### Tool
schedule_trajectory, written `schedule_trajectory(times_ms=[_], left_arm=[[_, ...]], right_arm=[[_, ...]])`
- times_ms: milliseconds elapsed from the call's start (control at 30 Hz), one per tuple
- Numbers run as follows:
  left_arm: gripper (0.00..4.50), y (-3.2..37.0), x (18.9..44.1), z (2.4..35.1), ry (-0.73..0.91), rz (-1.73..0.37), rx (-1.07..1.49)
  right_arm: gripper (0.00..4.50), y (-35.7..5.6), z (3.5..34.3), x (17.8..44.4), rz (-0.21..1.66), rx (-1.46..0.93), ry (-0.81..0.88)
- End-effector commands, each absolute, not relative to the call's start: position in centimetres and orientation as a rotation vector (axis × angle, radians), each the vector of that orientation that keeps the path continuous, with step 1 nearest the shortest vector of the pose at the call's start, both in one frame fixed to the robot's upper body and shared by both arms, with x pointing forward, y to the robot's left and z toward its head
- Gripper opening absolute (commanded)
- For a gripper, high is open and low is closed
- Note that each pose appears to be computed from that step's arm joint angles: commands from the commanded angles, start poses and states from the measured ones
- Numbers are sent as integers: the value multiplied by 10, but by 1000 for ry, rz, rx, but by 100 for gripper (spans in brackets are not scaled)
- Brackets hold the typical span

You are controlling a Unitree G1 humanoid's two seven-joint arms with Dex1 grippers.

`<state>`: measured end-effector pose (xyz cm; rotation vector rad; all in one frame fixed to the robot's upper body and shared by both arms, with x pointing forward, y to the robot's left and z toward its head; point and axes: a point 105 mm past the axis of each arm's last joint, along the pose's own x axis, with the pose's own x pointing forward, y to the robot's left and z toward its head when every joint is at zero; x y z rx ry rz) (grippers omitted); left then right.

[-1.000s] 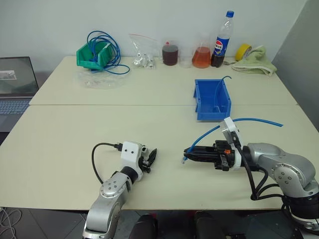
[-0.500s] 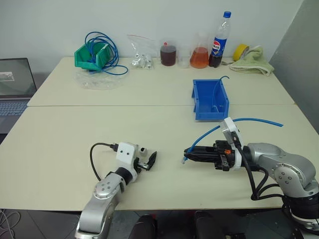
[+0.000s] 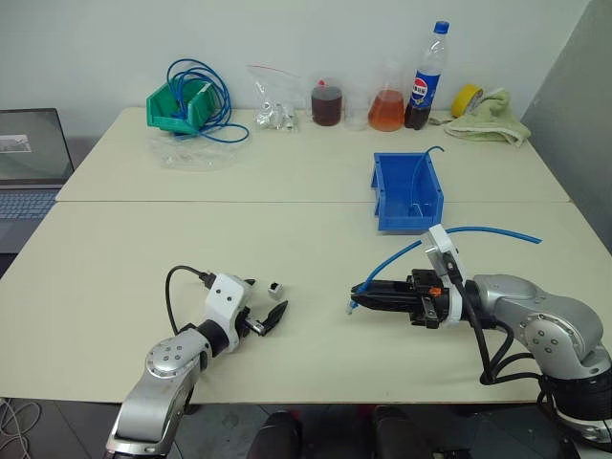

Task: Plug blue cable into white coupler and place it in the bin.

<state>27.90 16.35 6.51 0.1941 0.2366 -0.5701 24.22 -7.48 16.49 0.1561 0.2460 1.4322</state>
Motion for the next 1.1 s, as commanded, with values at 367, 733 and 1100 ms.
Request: schedule_trajectory(times_ms=[367,733,1100], left_arm=[[450,179,278,80,222,-700,172],[450,196,296,90,259,-876,272],[450,196,309,101,233,-1145,505]], right_arm=[[11,-68,175,238,1459,142,180],[11,-62,175,238,1469,138,172],[11,-62,174,237,1478,134,183]])
